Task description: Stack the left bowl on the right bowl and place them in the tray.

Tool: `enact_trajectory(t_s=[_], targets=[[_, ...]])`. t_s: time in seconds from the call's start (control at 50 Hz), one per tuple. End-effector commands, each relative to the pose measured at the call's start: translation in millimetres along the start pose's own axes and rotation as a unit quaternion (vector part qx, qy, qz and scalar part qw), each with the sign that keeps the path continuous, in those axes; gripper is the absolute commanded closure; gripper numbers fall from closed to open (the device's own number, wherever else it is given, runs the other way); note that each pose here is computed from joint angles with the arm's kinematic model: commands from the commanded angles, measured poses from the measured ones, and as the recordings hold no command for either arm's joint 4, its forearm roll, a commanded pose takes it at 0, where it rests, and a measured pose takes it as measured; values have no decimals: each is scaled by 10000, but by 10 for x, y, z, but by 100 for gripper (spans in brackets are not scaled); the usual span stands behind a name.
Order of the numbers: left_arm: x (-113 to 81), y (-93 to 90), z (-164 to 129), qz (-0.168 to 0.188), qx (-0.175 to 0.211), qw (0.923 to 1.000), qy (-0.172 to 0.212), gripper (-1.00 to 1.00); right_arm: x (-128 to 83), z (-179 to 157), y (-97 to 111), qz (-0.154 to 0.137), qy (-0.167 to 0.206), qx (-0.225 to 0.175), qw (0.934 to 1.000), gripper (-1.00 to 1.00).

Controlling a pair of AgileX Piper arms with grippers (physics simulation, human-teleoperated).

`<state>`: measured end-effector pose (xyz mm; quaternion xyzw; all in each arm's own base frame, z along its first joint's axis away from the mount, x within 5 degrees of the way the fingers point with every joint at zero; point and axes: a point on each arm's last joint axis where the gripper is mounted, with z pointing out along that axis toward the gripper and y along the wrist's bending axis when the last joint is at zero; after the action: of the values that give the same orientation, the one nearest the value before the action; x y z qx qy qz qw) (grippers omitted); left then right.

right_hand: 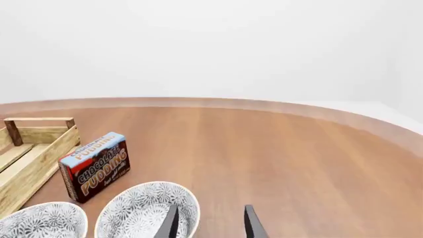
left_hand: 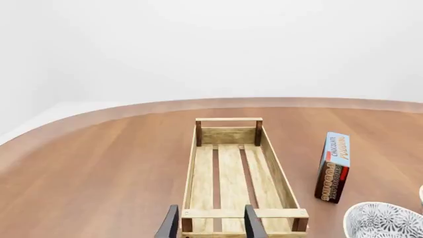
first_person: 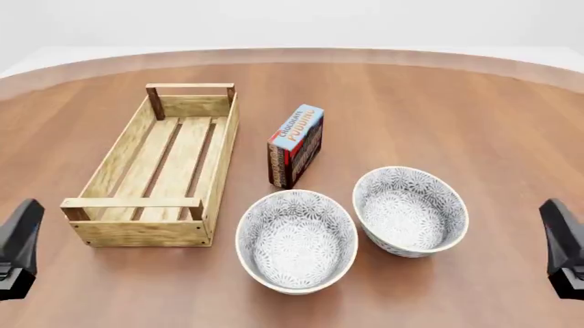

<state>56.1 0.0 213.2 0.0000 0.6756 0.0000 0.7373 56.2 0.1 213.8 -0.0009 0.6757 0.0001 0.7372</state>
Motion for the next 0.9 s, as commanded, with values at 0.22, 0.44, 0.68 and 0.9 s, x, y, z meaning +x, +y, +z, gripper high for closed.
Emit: enact_trajectory(t_s=[0.22, 0.44, 0.68, 0.9], targets=[[0, 0, 0, 0, 0, 10000, 0, -100, -231, 45, 13, -95, 160, -119, 9998, -100], [0, 0, 0, 0, 0, 10000, 0, -100, -658, 309, 107, -514, 495, -687, 9951, -100], [0, 0, 0, 0, 0, 10000, 0, -100, -1161, 655, 335, -1040, 750, -1549, 9796, -100], [0, 0, 0, 0, 0, 10000, 0, -100, -1471, 995, 680, -1425, 1011, -2371, 9556, -100]])
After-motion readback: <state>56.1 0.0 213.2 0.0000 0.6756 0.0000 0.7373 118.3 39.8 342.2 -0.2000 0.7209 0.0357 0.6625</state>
